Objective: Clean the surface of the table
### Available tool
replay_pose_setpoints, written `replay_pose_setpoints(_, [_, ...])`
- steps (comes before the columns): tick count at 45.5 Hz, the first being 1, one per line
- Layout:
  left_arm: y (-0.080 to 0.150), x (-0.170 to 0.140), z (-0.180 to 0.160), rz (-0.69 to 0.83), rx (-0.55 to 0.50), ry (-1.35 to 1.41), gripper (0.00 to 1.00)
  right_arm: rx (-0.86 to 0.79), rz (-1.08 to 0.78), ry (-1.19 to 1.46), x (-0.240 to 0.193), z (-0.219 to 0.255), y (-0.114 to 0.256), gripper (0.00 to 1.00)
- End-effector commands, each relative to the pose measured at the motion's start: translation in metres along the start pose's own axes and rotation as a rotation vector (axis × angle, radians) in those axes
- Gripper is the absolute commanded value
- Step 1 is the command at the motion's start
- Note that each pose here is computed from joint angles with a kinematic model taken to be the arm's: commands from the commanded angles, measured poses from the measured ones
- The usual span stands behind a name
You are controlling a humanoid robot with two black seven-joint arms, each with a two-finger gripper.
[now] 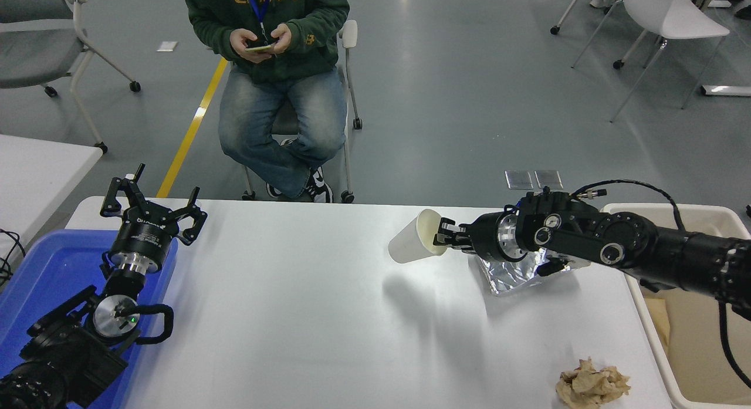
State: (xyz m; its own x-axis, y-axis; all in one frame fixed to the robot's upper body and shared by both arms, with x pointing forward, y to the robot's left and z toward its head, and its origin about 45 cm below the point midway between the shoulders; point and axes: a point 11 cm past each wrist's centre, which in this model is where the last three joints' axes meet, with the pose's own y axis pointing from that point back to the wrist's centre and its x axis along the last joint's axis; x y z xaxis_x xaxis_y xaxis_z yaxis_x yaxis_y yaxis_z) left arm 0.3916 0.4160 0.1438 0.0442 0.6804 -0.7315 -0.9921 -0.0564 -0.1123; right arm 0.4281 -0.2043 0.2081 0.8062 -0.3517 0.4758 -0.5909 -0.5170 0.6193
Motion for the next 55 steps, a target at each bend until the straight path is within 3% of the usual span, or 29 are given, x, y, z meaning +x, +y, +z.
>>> replay_pose_setpoints(1, [0.0, 0.0, 0.0, 0.0, 0.0, 0.0, 1.0, 0.023, 0.064, 0.003, 0.042, -0.002, 0.054, 0.0])
replay_pose_setpoints(18, [0.0, 0.0, 0.0, 0.0, 0.0, 0.0, 1.0, 0.019, 0.147, 0.022, 0.097, -0.005, 0.126, 0.0])
replay_pose_setpoints(33, [0.0, 0.0, 0.0, 0.0, 0.0, 0.0, 1.0, 0.005, 0.174, 0.016, 0.12, -0.001, 0.167, 0.0])
replay_pose_setpoints(55, [0.0, 0.0, 0.0, 0.0, 0.0, 0.0, 1.0, 0.004, 0.186, 0.02, 0.128, -0.002, 0.179, 0.0])
